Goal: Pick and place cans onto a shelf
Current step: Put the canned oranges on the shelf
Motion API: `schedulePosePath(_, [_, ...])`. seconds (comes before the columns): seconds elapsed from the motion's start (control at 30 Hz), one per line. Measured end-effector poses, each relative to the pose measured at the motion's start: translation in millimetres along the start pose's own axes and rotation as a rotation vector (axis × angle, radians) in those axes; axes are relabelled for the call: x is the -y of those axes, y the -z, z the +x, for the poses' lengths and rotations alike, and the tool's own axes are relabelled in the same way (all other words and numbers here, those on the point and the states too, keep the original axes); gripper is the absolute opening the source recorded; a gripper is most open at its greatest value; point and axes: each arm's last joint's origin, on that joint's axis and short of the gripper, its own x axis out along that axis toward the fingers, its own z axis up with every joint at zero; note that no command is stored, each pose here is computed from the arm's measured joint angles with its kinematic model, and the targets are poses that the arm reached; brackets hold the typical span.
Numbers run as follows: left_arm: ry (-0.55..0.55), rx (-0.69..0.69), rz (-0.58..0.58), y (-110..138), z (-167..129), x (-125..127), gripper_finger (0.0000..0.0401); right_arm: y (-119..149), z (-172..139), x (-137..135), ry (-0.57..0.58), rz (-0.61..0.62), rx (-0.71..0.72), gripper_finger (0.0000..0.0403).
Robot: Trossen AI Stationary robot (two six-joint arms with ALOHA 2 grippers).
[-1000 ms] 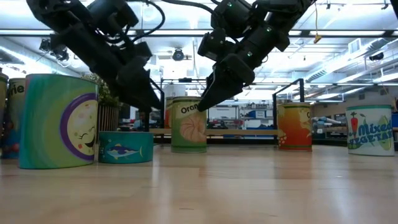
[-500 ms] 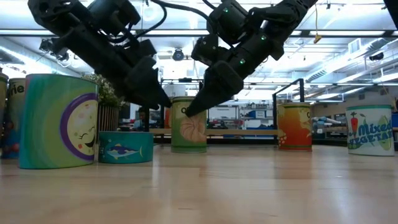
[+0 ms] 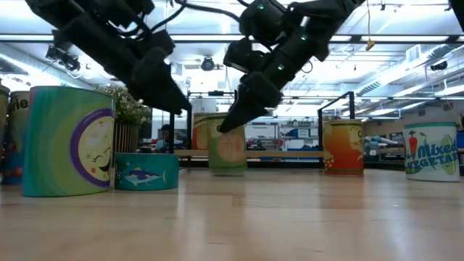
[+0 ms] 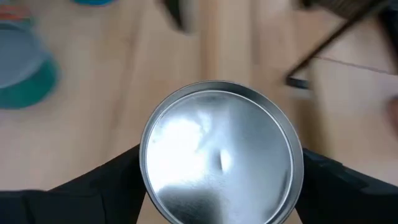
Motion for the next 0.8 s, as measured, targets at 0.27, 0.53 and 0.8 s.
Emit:
schedulePosePath(0.27, [0.068, -0.137, -0.011, 9.0, -18.0, -3.3, 0.0389, -24.1, -13.4, 39.7, 0.1, 0.026, 0.016, 0.0335])
schedulePosePath(0.53, [0.102, -0.181, -0.036, 14.2, -21.6, 2.8, 0.0389, -40.9, -13.7, 73.4, 0.121, 0.049, 0.231, 0.0336])
schedulePosePath(0.8, [0.099, -0.179, -0.046, 13.8, -21.2, 2.3, 0.0389, -40.2, 2.1, 87.1, 0.163, 0.043, 0.286, 0.0336])
